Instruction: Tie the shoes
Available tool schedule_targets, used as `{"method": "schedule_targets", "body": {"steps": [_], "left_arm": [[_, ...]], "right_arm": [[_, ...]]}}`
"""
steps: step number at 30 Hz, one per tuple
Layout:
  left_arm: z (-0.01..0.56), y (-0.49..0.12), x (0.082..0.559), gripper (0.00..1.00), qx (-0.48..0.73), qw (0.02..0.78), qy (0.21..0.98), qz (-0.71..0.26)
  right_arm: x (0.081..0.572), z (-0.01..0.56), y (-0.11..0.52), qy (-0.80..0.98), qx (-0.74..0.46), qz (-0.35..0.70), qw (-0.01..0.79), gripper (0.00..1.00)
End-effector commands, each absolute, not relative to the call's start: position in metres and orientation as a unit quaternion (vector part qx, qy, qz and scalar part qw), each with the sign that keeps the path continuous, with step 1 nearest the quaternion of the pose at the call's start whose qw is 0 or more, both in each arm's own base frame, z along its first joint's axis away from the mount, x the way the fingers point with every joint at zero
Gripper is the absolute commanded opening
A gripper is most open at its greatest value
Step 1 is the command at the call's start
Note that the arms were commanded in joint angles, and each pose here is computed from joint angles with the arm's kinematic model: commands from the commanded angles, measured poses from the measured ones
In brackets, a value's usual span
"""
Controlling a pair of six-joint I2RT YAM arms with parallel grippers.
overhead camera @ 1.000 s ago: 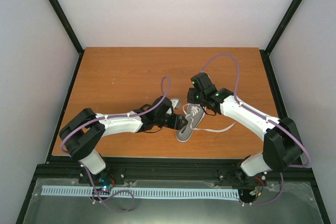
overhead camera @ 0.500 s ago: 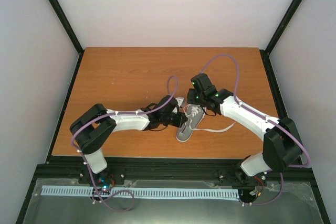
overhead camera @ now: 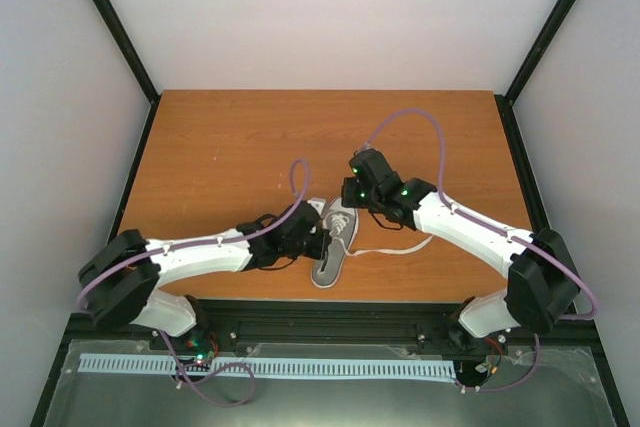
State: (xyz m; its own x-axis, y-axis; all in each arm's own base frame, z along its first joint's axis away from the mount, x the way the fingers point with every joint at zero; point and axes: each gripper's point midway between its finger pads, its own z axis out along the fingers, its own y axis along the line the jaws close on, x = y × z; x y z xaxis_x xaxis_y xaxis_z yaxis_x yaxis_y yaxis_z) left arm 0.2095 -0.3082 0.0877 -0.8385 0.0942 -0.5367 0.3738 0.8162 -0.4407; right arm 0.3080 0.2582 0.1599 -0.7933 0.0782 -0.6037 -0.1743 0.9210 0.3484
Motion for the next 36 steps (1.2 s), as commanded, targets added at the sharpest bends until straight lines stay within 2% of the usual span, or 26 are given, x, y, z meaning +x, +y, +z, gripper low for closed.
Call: {"method": "schedule_targets", "body": {"steps": [1,4,5,7,9,12,15,19,25,28,36], "left_arm": [[0.102,-0.293,0.2,0.01,0.066,0.278,0.922,-0.26],[0.095,-0.293,0.19,0.01,0.052,0.263,0.926,-0.266],[0.093,-0.296,0.187,0.08,0.054,0.256,0.927,-0.269],[0.094,-0.298,0.183,0.38,0.066,0.253,0.926,-0.274],[0.098,-0.291,0.182,0.59,0.072,0.263,0.924,-0.267],[0.119,-0.274,0.186,0.77,0.081,0.306,0.913,-0.258],[0.143,-0.267,0.189,0.87,0.11,0.35,0.891,-0.267],[0.169,-0.276,0.197,0.88,0.16,0.389,0.859,-0.291],[0.193,-0.309,0.213,0.73,0.2,0.408,0.807,-0.376],[0.197,-0.324,0.22,0.66,0.218,0.414,0.797,-0.382],[0.185,-0.34,0.246,0.58,0.205,0.419,0.803,-0.371]], "right_arm": [[0.304,0.156,0.277,0.923,-0.032,0.213,0.318,0.03],[0.3,0.15,0.284,0.925,-0.036,0.214,0.311,0.03],[0.299,0.148,0.284,0.926,-0.035,0.214,0.31,0.03],[0.297,0.147,0.283,0.924,-0.032,0.216,0.313,0.03],[0.295,0.148,0.281,0.922,-0.03,0.22,0.316,0.03],[0.292,0.151,0.277,0.921,-0.027,0.222,0.318,0.03],[0.288,0.155,0.275,0.919,-0.024,0.232,0.318,0.03],[0.284,0.166,0.275,0.912,-0.02,0.251,0.325,0.03],[0.277,0.182,0.278,0.901,-0.018,0.286,0.326,0.03],[0.275,0.186,0.277,0.898,-0.015,0.294,0.328,0.03],[0.27,0.185,0.28,0.895,-0.014,0.311,0.318,0.03]]}}
